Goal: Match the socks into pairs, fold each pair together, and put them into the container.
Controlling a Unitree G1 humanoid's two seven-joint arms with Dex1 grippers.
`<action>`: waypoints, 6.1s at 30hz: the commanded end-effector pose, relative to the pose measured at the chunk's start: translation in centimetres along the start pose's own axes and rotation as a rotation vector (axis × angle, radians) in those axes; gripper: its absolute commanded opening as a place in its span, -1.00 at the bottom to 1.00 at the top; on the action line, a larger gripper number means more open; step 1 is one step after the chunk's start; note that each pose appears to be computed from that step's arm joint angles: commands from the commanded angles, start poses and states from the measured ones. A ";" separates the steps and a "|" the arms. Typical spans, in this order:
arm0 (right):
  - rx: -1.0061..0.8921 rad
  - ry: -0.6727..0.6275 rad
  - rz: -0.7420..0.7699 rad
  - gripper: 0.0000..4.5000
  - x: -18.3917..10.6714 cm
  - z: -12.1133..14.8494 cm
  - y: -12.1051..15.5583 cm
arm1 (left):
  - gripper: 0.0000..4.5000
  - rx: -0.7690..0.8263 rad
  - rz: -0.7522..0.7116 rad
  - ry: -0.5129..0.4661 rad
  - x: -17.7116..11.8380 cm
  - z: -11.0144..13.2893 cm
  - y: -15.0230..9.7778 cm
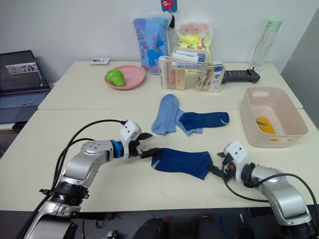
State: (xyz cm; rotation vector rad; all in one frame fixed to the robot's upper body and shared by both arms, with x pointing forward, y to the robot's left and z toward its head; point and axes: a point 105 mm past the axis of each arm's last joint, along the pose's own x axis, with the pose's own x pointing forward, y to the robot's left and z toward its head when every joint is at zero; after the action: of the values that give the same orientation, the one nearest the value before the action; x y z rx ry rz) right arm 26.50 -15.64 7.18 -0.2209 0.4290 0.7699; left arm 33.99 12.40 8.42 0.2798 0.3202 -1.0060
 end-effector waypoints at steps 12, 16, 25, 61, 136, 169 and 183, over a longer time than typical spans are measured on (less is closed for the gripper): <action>-0.041 -0.026 0.023 -1.00 -0.3 1.2 0.5 | -0.99 -0.098 -0.110 0.003 -0.5 -0.5 -2.8; -0.055 -0.026 0.027 -1.00 -0.2 2.0 -0.6 | -0.99 -0.144 -0.107 -0.008 -1.0 -0.4 -5.0; -0.065 0.030 0.084 -0.79 -0.4 1.0 -0.5 | -1.00 -0.091 0.042 -0.026 -1.0 -0.5 -3.1; -0.487 0.001 0.210 -0.16 0.1 -0.4 2.9 | 0.05 0.655 -0.216 -0.002 -2.2 -2.6 -5.8; -0.435 -0.164 0.318 -0.48 0.3 7.6 3.0 | 0.33 0.253 -0.288 -0.142 -2.9 4.0 -4.7; -0.360 0.073 0.304 -1.00 -1.4 -1.7 4.6 | -0.99 0.340 -0.304 0.095 -4.8 -4.6 -6.6; -0.278 -0.157 -0.198 -0.45 -4.4 4.2 -4.4 | -0.48 0.013 0.322 -0.259 -8.2 1.1 2.9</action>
State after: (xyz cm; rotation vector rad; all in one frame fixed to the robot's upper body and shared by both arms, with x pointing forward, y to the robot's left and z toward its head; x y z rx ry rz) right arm 27.57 -18.79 12.89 -0.4238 0.1718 0.7205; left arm 31.09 17.53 11.80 0.2341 0.0757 -0.8787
